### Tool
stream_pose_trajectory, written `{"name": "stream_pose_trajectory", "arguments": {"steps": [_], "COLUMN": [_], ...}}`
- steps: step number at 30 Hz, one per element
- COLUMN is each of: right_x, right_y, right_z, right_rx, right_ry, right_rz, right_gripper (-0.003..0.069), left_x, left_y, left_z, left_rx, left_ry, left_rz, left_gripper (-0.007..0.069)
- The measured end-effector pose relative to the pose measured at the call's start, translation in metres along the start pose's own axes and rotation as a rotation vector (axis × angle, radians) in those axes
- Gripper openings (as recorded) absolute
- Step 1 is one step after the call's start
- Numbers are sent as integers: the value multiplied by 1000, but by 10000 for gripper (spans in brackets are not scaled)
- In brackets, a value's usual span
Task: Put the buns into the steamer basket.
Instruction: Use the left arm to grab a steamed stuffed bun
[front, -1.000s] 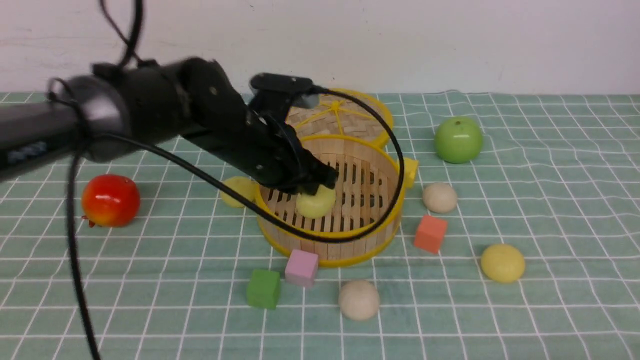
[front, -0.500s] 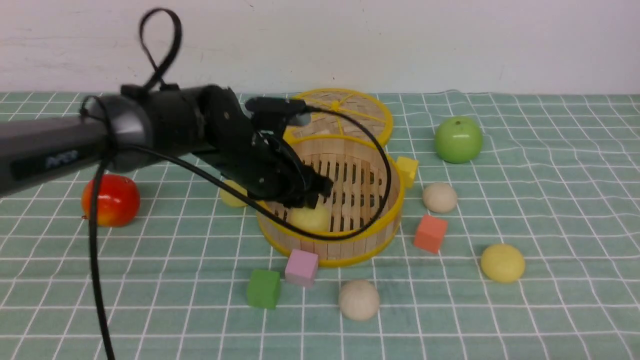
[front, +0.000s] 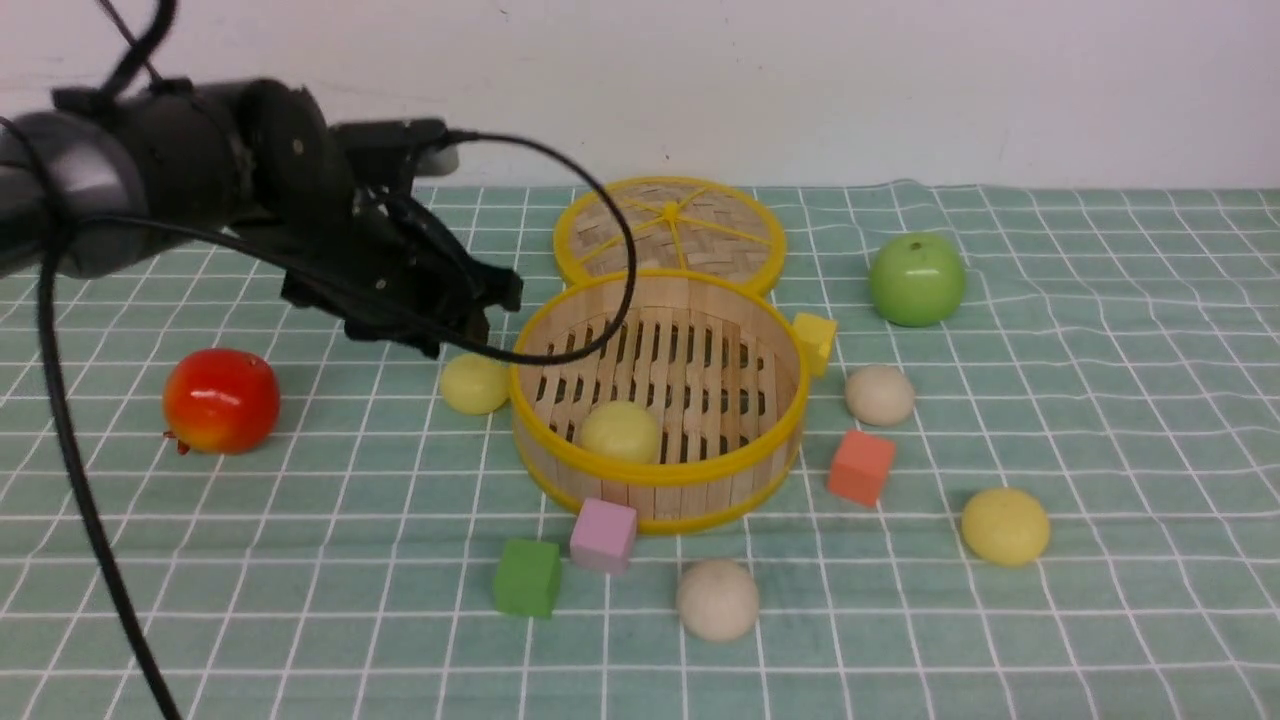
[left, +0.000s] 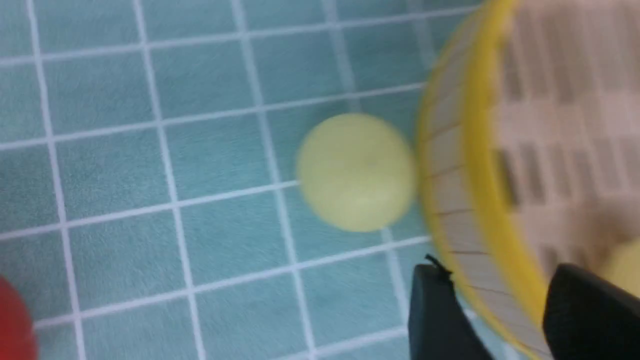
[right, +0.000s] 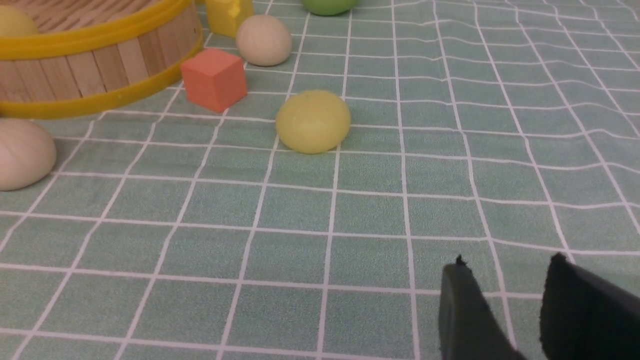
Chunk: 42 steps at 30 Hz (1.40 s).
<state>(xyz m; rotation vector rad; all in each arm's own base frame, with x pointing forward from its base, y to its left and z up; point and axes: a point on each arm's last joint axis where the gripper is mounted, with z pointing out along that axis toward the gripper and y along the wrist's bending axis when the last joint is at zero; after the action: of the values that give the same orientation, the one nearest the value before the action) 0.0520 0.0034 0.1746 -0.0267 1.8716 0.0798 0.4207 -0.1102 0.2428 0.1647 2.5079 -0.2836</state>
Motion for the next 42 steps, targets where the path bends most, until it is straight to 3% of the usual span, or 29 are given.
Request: {"name": "stream_pose_trajectory", "arguments": {"steps": [8, 24, 29, 34, 42], "right_x": [0, 0, 0, 0, 0], "right_y": [0, 0, 0, 0, 0], "right_z": [0, 0, 0, 0, 0], "right_rx": [0, 0, 0, 0, 0], "right_ry": [0, 0, 0, 0, 0], "right_rz": [0, 0, 0, 0, 0], "right_gripper": [240, 240, 240, 240, 240], "left_x": [-8, -5, -8, -6, -7], "left_y": [6, 14, 14, 15, 15], "left_z": [42, 71, 71, 75, 72], "left_rx": [-24, -67, -68, -70, -81], "left_ry": [-8, -36, -64, -56, -9], "left_rz": [48, 107, 112, 115, 136], "left_gripper": [272, 268, 192, 0, -14]}}
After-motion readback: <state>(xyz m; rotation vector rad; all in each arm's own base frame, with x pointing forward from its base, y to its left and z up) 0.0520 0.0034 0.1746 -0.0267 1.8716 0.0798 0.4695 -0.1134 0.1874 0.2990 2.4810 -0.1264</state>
